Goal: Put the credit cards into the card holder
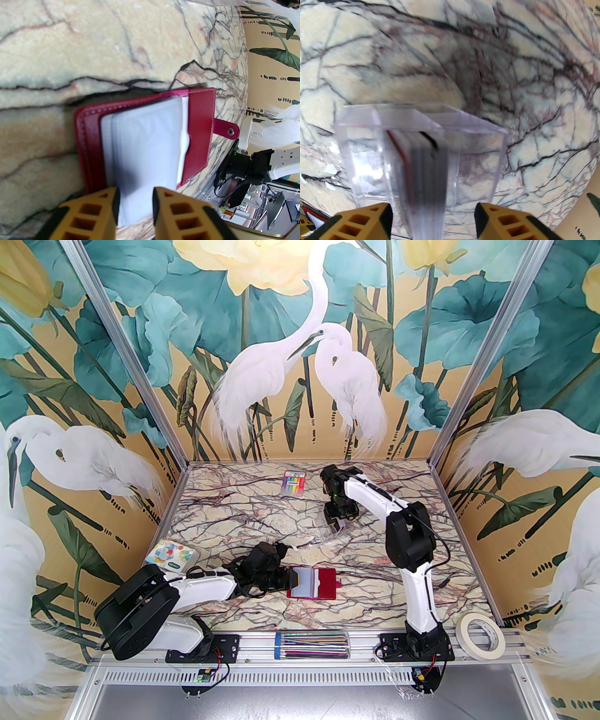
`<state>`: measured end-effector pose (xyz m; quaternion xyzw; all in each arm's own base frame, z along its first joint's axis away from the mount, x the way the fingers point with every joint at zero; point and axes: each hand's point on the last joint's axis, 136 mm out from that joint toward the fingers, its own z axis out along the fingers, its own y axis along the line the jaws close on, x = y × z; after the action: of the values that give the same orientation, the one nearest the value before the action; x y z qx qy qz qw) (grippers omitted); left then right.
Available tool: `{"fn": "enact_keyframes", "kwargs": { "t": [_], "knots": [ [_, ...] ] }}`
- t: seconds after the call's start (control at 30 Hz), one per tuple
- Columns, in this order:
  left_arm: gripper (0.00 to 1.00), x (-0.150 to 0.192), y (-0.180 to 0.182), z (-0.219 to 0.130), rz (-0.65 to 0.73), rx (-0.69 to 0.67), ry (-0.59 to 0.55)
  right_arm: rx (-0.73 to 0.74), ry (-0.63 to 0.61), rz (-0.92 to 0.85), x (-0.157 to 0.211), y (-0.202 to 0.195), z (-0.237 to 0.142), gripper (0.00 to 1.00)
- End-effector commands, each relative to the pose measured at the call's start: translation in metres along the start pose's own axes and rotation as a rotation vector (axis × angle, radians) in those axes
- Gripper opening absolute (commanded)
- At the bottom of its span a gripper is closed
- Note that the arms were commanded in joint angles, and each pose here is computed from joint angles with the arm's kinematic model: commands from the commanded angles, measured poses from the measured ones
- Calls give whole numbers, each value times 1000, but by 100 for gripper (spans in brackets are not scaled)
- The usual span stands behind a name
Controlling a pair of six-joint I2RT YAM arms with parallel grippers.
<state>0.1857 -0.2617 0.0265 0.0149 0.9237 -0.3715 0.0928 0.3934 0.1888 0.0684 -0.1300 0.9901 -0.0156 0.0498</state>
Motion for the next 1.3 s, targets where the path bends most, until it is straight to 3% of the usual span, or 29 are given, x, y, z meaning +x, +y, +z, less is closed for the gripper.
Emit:
{"fn": "enact_keyframes", "kwargs": {
  "t": [0.0, 0.4, 0.73, 1.07, 1.27],
  "knots": [
    [31, 14, 18, 5, -9, -68, 54, -69, -30, 55, -1, 10, -11, 62],
    [30, 14, 17, 5, -5, -66, 57, -213, -21, 240, 8, 42, -13, 55],
    [31, 13, 16, 7, -6, -61, 60, -153, -110, 356, 10, 61, -23, 56],
    [30, 13, 16, 8, -6, -57, 57, -7, -134, 319, 4, 37, -25, 57],
    [30, 14, 16, 7, -6, -58, 58, -18, -123, 322, -2, 31, -18, 57]
  ]
}}
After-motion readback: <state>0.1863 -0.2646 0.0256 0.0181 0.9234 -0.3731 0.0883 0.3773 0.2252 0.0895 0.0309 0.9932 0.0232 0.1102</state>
